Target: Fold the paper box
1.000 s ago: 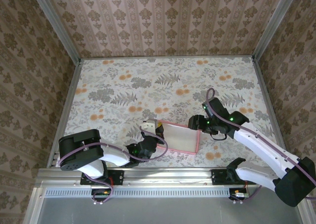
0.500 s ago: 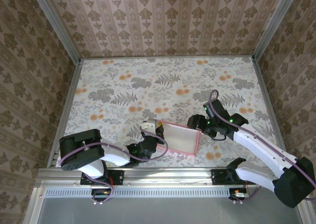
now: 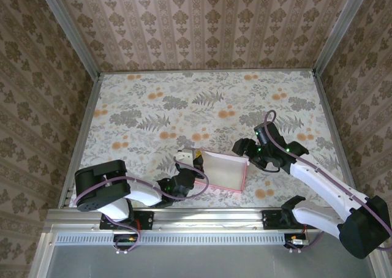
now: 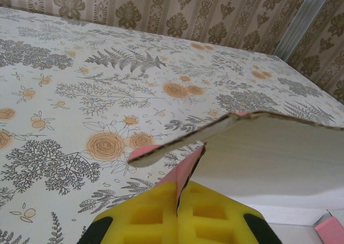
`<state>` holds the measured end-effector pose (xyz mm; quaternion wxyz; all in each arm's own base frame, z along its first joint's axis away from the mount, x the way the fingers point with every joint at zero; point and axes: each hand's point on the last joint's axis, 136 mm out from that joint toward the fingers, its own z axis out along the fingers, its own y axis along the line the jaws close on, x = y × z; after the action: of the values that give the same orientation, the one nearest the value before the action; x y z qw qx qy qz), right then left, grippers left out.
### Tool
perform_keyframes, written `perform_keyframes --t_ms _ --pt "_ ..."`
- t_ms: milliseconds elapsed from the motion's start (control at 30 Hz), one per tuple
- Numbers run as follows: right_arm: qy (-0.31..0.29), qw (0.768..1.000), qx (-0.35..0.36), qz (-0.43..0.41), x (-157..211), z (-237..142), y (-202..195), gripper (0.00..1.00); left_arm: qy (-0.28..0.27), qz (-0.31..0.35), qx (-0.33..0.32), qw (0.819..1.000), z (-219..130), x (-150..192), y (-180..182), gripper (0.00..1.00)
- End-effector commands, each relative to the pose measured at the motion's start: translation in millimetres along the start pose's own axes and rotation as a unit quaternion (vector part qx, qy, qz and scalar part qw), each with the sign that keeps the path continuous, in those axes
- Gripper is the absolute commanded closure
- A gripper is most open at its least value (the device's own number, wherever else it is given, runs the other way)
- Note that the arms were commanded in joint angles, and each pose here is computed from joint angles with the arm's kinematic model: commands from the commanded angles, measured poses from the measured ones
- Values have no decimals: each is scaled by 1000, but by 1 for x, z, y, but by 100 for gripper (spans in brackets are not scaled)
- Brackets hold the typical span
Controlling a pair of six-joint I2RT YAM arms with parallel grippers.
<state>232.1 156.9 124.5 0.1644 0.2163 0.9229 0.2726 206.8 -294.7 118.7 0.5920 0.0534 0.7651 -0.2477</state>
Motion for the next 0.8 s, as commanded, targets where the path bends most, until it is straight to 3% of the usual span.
perform_keyframes --t_ms 0,167,600,767 --pt "-3 999 -39 19 -2 0 14 25 18 1 20 1000 0 9 -10 100" --pt "-7 998 -47 28 -5 0 16 28 19 -1 24 1000 1 9 -13 100" --pt "-41 995 -59 65 0 0 -7 47 22 -8 30 999 -1 11 -16 100" --pt "-50 993 -67 78 0 1 -7 48 23 -11 33 999 0 12 -19 100"
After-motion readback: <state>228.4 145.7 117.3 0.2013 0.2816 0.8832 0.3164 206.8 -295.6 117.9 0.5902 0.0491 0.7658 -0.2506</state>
